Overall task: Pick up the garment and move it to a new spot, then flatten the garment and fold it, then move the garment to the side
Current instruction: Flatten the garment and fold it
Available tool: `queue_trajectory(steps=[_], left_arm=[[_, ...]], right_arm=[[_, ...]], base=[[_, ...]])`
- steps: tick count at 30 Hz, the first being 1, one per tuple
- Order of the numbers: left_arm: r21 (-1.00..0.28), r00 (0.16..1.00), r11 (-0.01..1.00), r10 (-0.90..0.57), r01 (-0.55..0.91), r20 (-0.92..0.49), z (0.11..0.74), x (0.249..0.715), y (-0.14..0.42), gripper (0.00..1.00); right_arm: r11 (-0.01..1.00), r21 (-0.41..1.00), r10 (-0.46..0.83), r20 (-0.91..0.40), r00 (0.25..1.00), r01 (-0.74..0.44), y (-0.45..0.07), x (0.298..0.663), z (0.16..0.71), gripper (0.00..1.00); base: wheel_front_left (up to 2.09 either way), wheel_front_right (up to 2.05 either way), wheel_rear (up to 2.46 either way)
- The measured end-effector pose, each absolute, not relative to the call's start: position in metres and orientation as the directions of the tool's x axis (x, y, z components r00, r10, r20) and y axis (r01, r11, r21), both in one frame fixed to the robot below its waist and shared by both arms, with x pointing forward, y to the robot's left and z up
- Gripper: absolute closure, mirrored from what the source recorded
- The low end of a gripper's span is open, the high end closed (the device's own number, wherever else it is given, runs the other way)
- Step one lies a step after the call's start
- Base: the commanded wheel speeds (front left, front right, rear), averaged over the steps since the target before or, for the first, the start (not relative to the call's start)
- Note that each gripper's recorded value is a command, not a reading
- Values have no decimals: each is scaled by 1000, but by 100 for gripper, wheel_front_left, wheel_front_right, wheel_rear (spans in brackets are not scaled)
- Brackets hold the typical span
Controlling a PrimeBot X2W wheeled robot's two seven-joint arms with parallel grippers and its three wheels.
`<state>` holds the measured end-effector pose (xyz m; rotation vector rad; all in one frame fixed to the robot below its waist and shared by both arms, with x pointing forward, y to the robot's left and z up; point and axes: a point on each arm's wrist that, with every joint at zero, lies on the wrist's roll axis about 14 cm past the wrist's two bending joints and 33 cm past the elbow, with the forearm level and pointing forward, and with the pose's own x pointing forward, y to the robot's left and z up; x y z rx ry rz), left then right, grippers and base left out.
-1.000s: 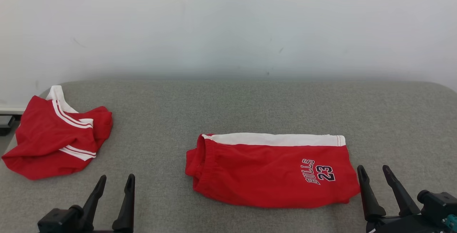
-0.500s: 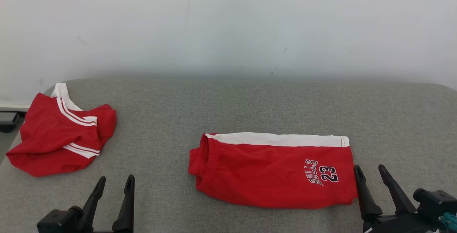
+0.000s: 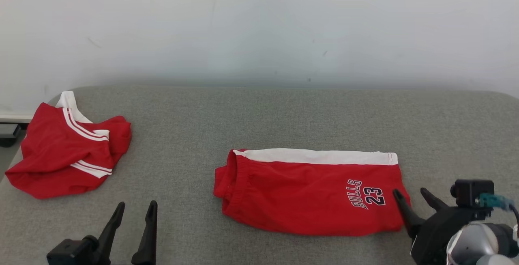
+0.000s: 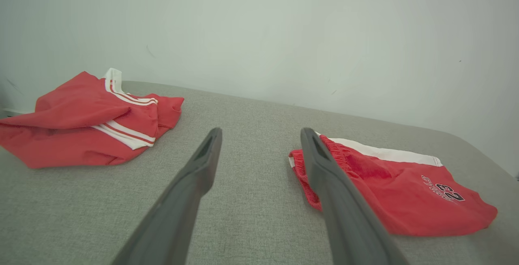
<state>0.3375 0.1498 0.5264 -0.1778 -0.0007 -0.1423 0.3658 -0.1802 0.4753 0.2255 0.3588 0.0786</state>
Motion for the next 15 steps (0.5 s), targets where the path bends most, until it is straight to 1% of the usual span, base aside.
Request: queue_trajectory(steps=[3, 8, 10, 12, 15], left_arm=[[-183, 988, 971, -154, 152, 3, 523, 337, 146, 0], [-189, 989, 972, -147, 142, -10, 516, 338, 151, 0], [-191, 990, 973, -137, 133, -9, 516, 338, 154, 0], [-196, 991, 972, -130, 126, -7, 515, 337, 156, 0], [-197, 992, 973, -124, 120, -11, 513, 335, 158, 0]], right_arm=[[979, 203, 103, -448, 888, -11, -188, 369, 467, 0], [979, 195, 63, -554, 830, 56, -207, 380, 462, 0], [979, 182, 43, -615, 787, 89, -216, 378, 453, 0], [973, 204, 60, -668, 742, 104, -215, 377, 443, 0], [965, 241, 99, -708, 699, 107, -208, 381, 436, 0]], base=[[0, 0, 0], [0, 0, 0], [0, 0, 0], [0, 0, 0], [0, 0, 0]])
